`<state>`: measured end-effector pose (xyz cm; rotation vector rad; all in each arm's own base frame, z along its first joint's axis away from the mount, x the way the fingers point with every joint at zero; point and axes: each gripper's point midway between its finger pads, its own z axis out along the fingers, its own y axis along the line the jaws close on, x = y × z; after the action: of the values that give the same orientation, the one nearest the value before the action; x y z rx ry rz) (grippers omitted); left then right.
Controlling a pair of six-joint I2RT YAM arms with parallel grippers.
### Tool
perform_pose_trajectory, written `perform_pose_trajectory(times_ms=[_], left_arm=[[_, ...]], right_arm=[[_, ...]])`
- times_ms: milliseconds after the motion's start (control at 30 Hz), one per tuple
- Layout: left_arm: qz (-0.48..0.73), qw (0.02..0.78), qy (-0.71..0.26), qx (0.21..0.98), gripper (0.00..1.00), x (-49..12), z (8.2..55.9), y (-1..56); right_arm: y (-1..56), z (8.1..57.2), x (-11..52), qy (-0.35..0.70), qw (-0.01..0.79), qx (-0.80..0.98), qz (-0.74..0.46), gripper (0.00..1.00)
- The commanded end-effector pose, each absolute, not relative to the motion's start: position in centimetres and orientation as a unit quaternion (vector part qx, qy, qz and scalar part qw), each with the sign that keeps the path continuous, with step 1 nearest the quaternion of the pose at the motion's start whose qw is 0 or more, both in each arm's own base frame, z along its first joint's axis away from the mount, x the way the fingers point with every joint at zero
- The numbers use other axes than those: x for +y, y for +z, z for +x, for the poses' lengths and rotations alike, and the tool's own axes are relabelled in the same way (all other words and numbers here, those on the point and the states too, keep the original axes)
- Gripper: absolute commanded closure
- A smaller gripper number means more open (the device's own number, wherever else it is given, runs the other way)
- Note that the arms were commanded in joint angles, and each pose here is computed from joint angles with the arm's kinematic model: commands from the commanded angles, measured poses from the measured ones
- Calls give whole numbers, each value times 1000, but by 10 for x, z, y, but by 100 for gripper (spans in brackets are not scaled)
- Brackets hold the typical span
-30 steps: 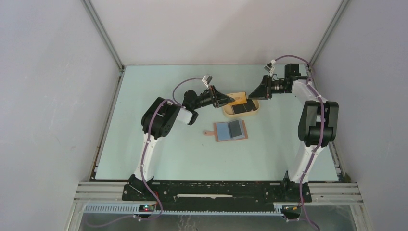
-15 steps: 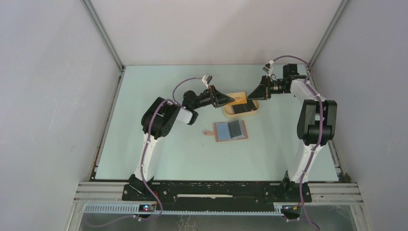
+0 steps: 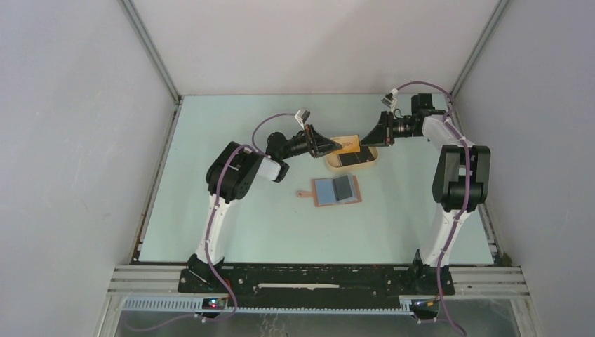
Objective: Put the credit cards into the card holder
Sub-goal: Place the credit card in the storage box.
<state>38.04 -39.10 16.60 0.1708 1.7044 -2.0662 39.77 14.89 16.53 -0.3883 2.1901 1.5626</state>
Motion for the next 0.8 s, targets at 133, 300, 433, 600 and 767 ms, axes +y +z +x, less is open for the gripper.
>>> perform_pose_trajectory(times_ms=[133,300,433,600,767], left_arm=[[102,247,-766,584,100,-393,375,194],[102,246,-767,583,100,-394,375,195],[102,242,-769,583,100,-396,375,194],[104,236,-772,581,100,-399,375,195],[99,232,-774,581,100,-401,378,193]], right_arm=[[169,407,145,558,221,788,-138,73],[170,407,146,557,222,788,-140,73],[168,406,150,556,218,789,-143,72],[164,405,155,557,210,791,-144,69],[164,403,160,571,200,783,-145,66]])
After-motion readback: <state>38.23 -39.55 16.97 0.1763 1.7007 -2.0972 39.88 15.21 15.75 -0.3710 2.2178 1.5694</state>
